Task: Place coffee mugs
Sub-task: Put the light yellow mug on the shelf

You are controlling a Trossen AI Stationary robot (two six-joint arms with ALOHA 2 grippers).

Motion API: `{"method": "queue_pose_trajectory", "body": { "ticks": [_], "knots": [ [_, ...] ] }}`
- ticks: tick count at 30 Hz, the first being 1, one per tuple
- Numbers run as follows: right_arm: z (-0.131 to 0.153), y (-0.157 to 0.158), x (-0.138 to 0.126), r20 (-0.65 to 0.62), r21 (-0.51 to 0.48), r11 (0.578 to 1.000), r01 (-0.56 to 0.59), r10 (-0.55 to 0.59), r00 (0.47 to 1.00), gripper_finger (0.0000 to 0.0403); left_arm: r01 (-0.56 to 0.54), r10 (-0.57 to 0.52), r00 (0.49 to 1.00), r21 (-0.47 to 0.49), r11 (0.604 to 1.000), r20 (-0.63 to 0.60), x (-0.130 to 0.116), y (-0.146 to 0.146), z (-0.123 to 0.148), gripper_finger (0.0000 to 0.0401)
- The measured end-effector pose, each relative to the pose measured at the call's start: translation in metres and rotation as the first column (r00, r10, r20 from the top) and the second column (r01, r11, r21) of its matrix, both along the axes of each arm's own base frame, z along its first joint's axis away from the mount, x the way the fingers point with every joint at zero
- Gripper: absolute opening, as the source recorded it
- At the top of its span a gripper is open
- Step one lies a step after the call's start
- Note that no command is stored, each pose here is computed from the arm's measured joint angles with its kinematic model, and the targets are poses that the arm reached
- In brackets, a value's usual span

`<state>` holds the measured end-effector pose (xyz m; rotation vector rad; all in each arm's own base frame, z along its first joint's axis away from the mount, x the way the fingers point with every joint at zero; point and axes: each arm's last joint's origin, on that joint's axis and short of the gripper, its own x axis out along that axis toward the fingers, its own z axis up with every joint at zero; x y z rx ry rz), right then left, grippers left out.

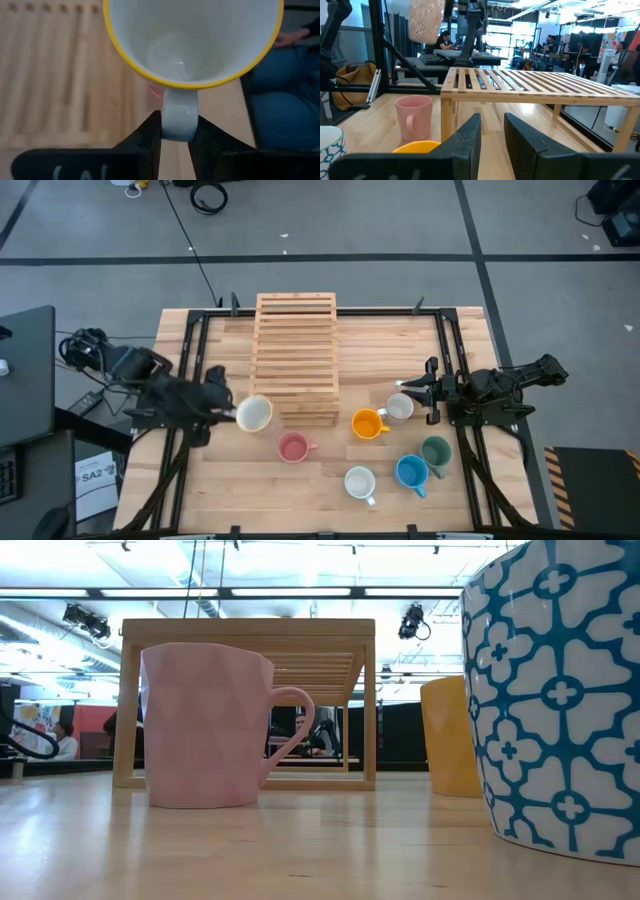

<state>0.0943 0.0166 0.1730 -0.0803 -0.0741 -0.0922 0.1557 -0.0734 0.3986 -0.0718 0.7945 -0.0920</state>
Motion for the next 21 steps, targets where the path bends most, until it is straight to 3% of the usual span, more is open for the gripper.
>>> {"method": "queue_pose_trajectory", "body": {
  "ticks": [14,21],
  "knots": [
    [0.0,0.0,0.0,0.0,0.0,1.0,0.0,0.0,1.0,0.0091,-0.15,0.132,0.984,0.156,0.976,0.117,0.004,0.064,0.038,0.0078],
    [0.0,0.0,0.0,0.0,0.0,1.0,0.0,0.0,1.0,0.0091,-0.221,0.206,0.974,0.196,0.955,0.092,0.028,0.097,0.044,0.0078]
  ]
}}
